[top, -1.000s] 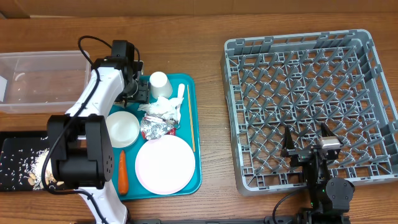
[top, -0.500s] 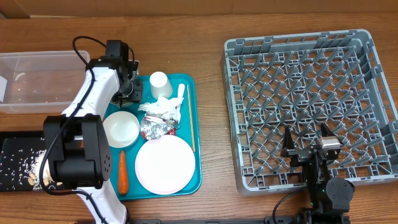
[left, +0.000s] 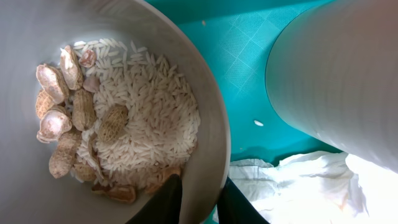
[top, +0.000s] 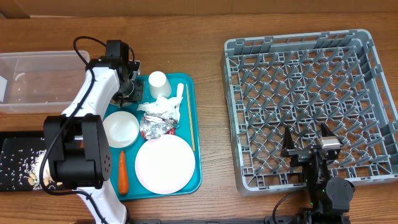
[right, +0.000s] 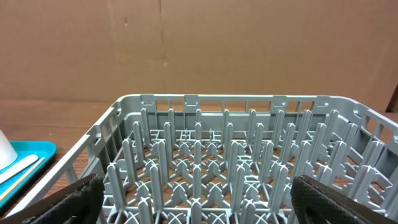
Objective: Sort waste into correct bins and load items into the dishwasher rack
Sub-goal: 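Move the left gripper to the back white bowl beside the cup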
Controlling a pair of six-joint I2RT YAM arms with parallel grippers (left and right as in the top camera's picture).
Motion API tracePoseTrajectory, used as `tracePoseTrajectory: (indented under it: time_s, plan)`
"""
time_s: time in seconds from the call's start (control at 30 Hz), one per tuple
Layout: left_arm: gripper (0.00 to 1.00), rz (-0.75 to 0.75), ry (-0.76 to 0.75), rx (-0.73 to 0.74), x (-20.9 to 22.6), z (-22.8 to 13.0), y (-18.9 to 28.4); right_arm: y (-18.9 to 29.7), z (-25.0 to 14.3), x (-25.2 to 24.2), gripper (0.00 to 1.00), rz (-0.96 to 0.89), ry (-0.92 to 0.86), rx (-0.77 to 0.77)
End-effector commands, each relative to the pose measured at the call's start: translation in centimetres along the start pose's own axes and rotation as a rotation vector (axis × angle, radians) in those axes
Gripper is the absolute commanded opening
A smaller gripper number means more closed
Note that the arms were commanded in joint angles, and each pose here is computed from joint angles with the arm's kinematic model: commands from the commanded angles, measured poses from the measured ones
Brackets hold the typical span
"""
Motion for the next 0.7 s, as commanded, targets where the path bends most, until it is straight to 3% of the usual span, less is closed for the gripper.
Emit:
tracePoseTrajectory:
  time_s: [0.0,0.17,0.67]
  plan:
    - [0.2,-0.01,-0.016,-0.004,0.1,0.3,0.0,0.0,-0.2,0.0,1.0,0.0,0.001,-0.005]
    - [0.04,-0.01,-0.016,-0.004,0.1,0.3,0.0,0.0,-0.2,0.0,1.0,0.0,0.001,-0.005]
    - [0.04,-0.008,0.009,0.0,0.1,0.6,2.0,0.0,-0.2,0.0,1.0,0.0,0.001,-0.005]
Point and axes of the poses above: each gripper's point midway between its finger pads, its own y axis back along the fingers, its own x axis along the line the jaws close on, z = x × y, the point moved 4 cm from there along y, back along the fingers, and after that the axes turned 2 degrees about -y, right-handed, at the moved point
